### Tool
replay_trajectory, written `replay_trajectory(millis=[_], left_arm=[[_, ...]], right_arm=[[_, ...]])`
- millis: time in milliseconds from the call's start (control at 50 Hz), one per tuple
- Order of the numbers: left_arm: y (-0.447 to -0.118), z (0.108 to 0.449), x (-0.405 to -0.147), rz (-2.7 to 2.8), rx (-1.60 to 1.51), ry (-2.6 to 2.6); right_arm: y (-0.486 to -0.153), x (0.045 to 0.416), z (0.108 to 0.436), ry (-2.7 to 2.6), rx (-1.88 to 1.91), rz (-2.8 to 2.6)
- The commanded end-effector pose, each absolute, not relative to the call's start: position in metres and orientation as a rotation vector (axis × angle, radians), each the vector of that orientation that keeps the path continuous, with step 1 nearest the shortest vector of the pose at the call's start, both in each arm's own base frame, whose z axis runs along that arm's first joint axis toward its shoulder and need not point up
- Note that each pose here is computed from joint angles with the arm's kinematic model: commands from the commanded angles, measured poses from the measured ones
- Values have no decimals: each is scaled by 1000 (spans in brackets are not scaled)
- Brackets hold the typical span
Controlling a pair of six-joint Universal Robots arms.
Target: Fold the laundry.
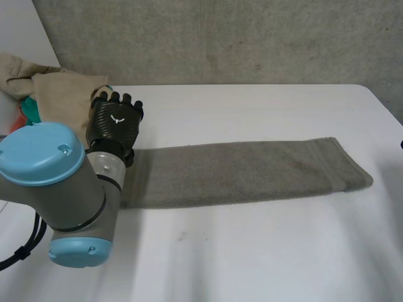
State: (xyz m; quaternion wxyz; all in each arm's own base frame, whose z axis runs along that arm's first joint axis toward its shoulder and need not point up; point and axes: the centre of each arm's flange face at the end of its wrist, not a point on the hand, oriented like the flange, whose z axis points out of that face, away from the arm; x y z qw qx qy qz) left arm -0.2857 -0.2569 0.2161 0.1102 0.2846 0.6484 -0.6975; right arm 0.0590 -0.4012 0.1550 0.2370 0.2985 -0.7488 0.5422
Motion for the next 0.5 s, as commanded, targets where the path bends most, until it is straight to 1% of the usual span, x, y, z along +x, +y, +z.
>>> replay_trajectory(millis=[20,80,180,220,280,440,500], left_arm=[[-251,213,-284,-2045,842,1925],[-249,213,-284,-2049,839,1936],[-244,210,-286,-2067,853,1966],[-244,209,-287,-2069,857,1970],[-244,210,-287,-2074,860,1970],[-243,211,-287,-2077,861,1969],[-243,211,-287,-2078,858,1968]], right_arm=[[-384,91,155,-2091,1096,1700],[-375,102,151,-2146,1188,1779],[-372,103,142,-2233,1157,1752],[-372,105,129,-2272,1165,1725],[-372,109,119,-2297,1180,1706],[-388,104,107,-2286,1143,1663],[-393,96,110,-2251,1087,1644]])
